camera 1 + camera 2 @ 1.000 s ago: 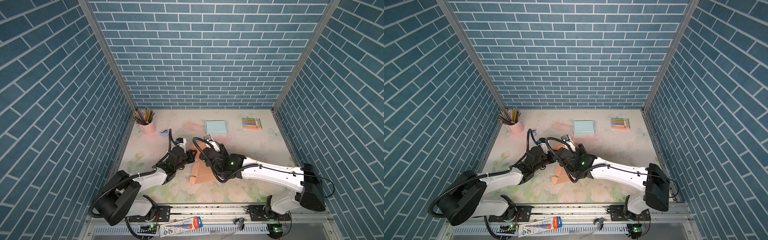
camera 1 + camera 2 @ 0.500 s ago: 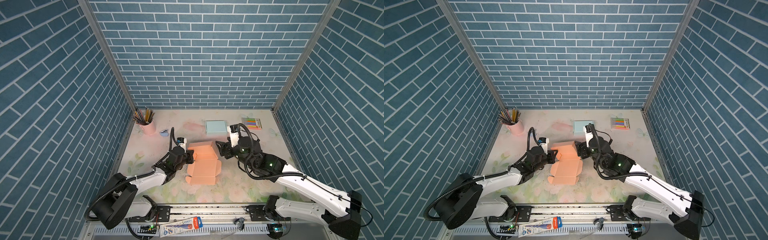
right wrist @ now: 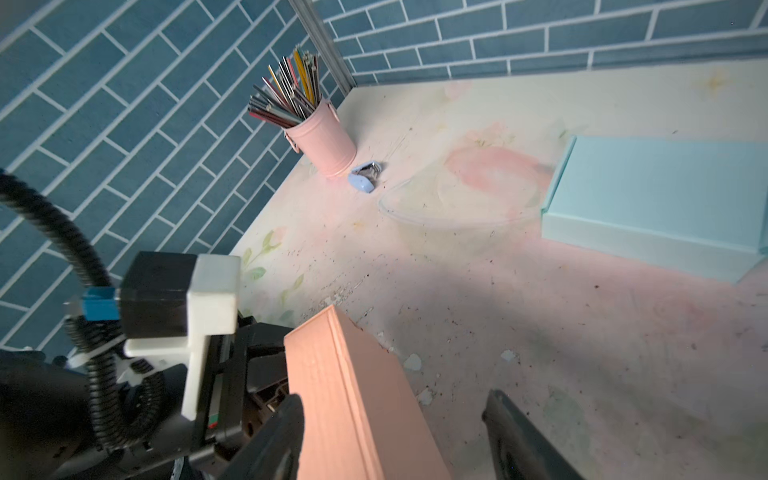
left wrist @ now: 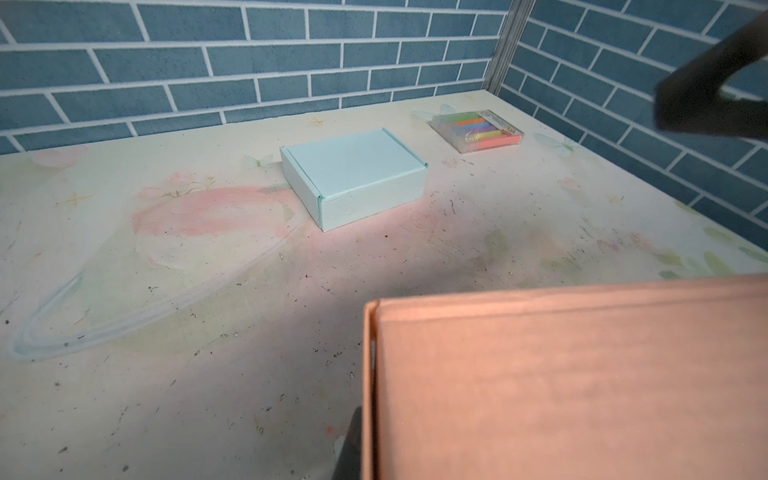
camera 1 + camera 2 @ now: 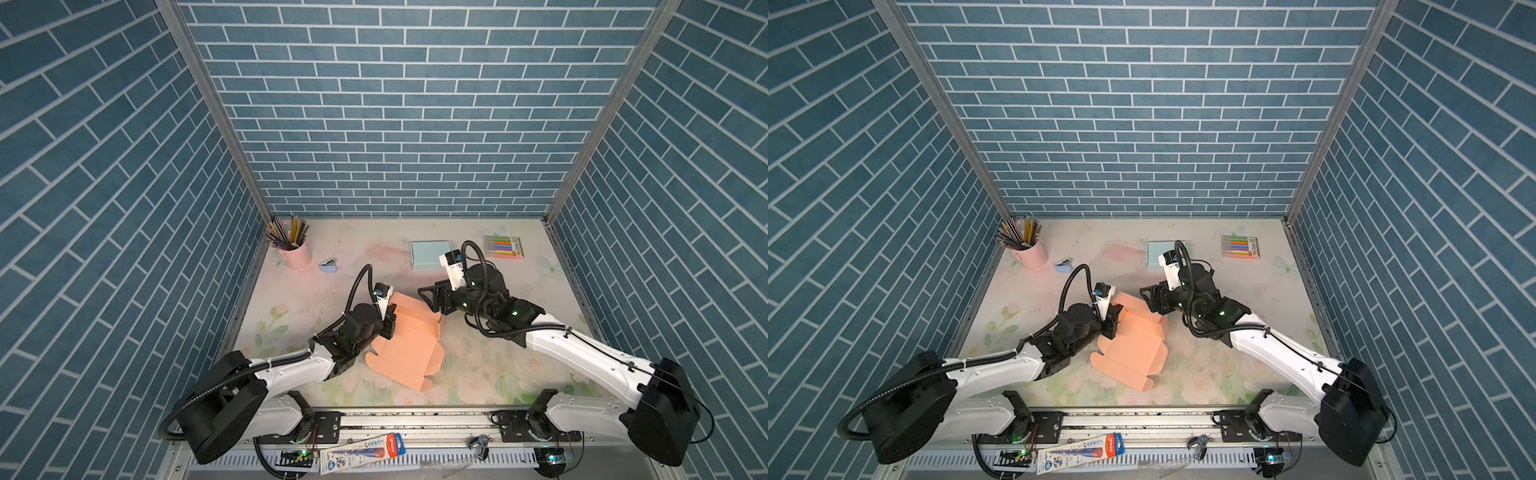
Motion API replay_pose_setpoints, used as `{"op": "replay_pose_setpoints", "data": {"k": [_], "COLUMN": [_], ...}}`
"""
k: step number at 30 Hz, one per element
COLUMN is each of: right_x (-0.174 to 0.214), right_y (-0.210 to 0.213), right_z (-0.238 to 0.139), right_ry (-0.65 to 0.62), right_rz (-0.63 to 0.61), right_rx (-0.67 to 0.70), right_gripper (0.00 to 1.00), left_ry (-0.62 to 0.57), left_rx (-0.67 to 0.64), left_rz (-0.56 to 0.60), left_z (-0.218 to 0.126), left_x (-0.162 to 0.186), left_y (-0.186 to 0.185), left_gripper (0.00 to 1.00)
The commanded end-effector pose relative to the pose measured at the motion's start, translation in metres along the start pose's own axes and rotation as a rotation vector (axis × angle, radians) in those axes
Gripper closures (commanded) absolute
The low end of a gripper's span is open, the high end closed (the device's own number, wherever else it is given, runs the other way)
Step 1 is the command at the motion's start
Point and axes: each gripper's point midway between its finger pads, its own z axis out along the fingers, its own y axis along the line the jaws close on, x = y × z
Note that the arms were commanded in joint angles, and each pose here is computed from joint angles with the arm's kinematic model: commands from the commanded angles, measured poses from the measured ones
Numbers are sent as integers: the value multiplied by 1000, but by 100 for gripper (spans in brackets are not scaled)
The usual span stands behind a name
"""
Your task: Fold the paper box
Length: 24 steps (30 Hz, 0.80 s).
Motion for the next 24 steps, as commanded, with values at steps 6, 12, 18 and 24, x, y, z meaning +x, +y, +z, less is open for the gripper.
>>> {"op": "replay_pose_setpoints", "data": {"k": [6, 12, 18, 24], "right_x": [29, 52, 66, 72], "right_y": [4, 0, -7, -17], "right_z": [24, 36, 38, 38], "right_ry": [84, 159, 193, 209], "right_rz": [85, 105, 113, 101], "right_rx": [-125, -145, -126, -80], "right_gripper": [31, 32, 33, 33], "left_ry": [-6, 20, 36, 45], "left_rx": [-4, -10, -7, -7], "left_rz": [102, 112, 121, 122], "left_z": [9, 18, 24, 28], "left_x": [12, 24, 33, 39], "left_y": [-5, -4, -5, -5], "left_gripper": [93, 93, 91, 90]}}
